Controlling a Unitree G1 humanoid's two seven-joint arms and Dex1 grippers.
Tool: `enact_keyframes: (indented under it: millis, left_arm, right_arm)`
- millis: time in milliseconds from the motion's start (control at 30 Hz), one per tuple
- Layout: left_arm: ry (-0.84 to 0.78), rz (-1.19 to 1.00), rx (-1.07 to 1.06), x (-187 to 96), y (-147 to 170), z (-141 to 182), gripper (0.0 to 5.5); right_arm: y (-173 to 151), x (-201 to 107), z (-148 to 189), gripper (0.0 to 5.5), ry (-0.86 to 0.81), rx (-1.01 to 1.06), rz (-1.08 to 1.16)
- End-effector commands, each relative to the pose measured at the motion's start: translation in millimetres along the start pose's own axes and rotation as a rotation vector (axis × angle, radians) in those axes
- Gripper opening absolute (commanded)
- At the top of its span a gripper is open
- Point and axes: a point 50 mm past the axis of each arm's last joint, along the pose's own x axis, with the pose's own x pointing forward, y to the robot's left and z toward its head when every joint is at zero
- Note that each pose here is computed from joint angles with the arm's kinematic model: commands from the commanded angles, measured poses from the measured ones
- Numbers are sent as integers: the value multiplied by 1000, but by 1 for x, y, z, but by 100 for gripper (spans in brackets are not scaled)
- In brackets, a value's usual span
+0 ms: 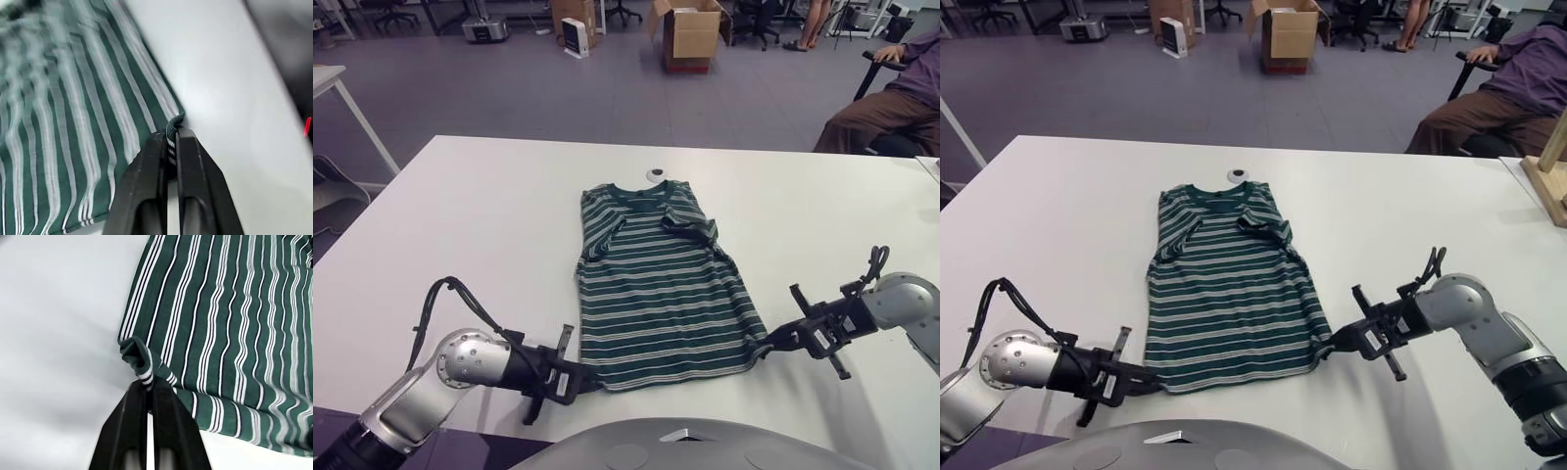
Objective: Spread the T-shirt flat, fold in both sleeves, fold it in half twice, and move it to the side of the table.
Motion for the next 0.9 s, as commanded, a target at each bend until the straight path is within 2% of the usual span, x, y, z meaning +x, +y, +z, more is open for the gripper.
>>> enact_keyframes:
  millis: [33, 133, 200, 300, 433, 533, 700, 900]
  left_arm:
    - [-36, -84, -189, -33, -5, 16, 4]
    - [-153, -181, -284, -47, -7, 47, 4]
    - [-260, -228, -327, -53, -5, 67, 4]
    - [-316, -165, -332, -64, 12, 74, 4]
    - [-262, 202, -282, -80, 84, 46, 4]
    - [-245, 350, -295, -80, 125, 26, 4]
    - [-141, 467, -301, -63, 165, -11, 4]
    - [-77, 530, -331, -41, 192, -35, 4]
  right_arm:
    - [10, -34, 23, 0, -19, 214, 144]
    - [8, -54, 53, 0, -140, 350, 218]
    - [-5, -67, 69, 0, -227, 382, 171]
    - [-24, -86, 64, 0, -238, 391, 38]
    - [-81, -104, 34, 0, -284, 424, -254]
    - [-113, -100, 10, 0, -269, 475, -400]
    - [-144, -73, -25, 0, -150, 555, -543]
    - [-151, -40, -48, 0, -53, 615, -583]
